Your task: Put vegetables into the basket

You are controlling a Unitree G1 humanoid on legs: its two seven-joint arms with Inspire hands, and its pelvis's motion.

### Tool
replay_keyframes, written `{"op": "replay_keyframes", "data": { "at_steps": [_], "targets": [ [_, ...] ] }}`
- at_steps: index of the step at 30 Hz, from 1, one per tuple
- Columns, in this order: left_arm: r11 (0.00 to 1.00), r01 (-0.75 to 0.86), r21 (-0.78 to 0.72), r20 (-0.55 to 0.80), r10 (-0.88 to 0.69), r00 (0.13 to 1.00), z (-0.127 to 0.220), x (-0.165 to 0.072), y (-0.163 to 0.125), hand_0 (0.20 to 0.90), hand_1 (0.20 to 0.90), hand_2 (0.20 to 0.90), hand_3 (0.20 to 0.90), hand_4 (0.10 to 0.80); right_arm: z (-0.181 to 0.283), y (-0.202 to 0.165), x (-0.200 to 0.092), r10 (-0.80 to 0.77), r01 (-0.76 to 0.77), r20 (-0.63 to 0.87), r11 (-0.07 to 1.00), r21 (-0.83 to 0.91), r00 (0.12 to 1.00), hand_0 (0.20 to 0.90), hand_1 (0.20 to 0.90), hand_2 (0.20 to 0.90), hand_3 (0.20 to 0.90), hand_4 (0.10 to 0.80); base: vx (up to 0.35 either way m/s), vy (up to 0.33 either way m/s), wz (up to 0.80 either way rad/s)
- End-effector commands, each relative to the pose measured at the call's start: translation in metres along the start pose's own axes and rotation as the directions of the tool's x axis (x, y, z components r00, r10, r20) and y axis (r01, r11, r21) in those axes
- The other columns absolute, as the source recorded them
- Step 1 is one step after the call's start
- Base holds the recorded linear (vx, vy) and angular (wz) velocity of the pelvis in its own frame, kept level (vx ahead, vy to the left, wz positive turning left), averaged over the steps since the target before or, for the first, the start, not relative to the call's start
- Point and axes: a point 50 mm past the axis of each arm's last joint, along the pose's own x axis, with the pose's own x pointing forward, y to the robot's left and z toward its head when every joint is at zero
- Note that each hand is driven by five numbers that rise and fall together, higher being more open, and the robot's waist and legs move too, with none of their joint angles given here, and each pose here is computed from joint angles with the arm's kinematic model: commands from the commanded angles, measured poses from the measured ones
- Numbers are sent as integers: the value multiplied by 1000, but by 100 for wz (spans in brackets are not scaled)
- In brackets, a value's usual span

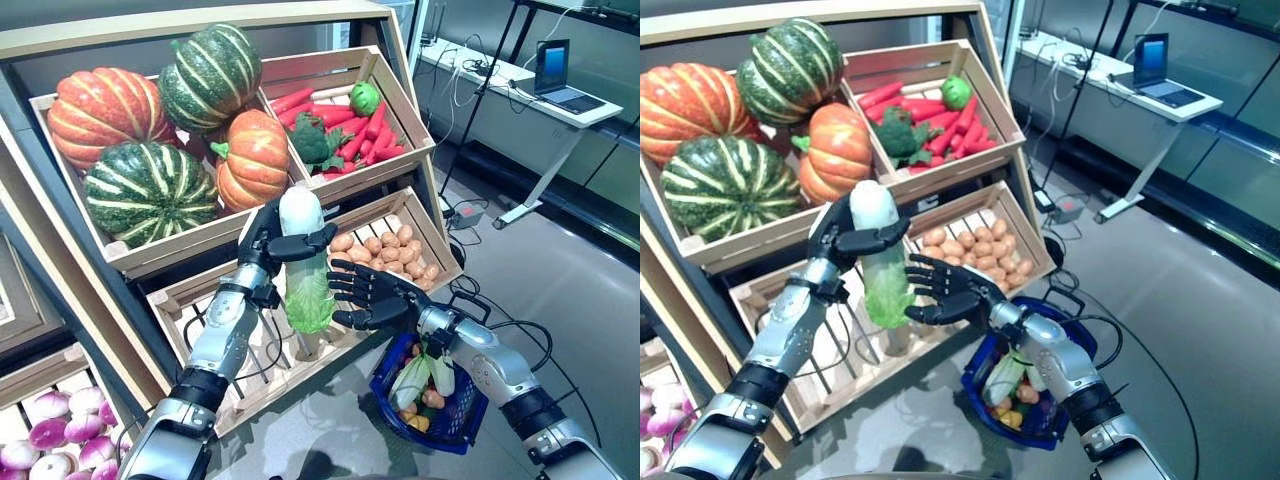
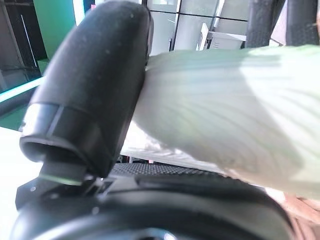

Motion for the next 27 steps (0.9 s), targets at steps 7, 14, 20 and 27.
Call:
{"op": "replay_keyframes", "data": {
  "at_steps": [7, 14, 20, 27],
  "targets": [
    [924, 362, -127, 273, -318, 908, 41, 20, -80, 300, 300, 300, 300, 400, 39, 28, 56, 6, -2, 109, 999, -34, 994, 900, 900, 900, 900, 800, 17, 5, 6],
    [908, 384, -167, 321, -318, 892, 47, 19, -96, 300, 300, 300, 300, 400, 51, 16, 61, -279, 300, 206, 950, -81, 938, 900, 900, 900, 900, 800, 1, 2, 0],
    [909, 370, -194, 334, -293, 896, 47, 17, -102, 300, 300, 300, 300, 400, 59, 20, 64, -399, 435, 274, 897, -82, 875, 900, 900, 900, 900, 800, 0, 0, 0],
    [913, 365, -180, 344, -289, 893, 51, 16, -100, 300, 300, 300, 300, 400, 50, 20, 60, -418, 451, 238, 887, -104, 877, 900, 900, 900, 900, 800, 0, 0, 0]
  ]
}}
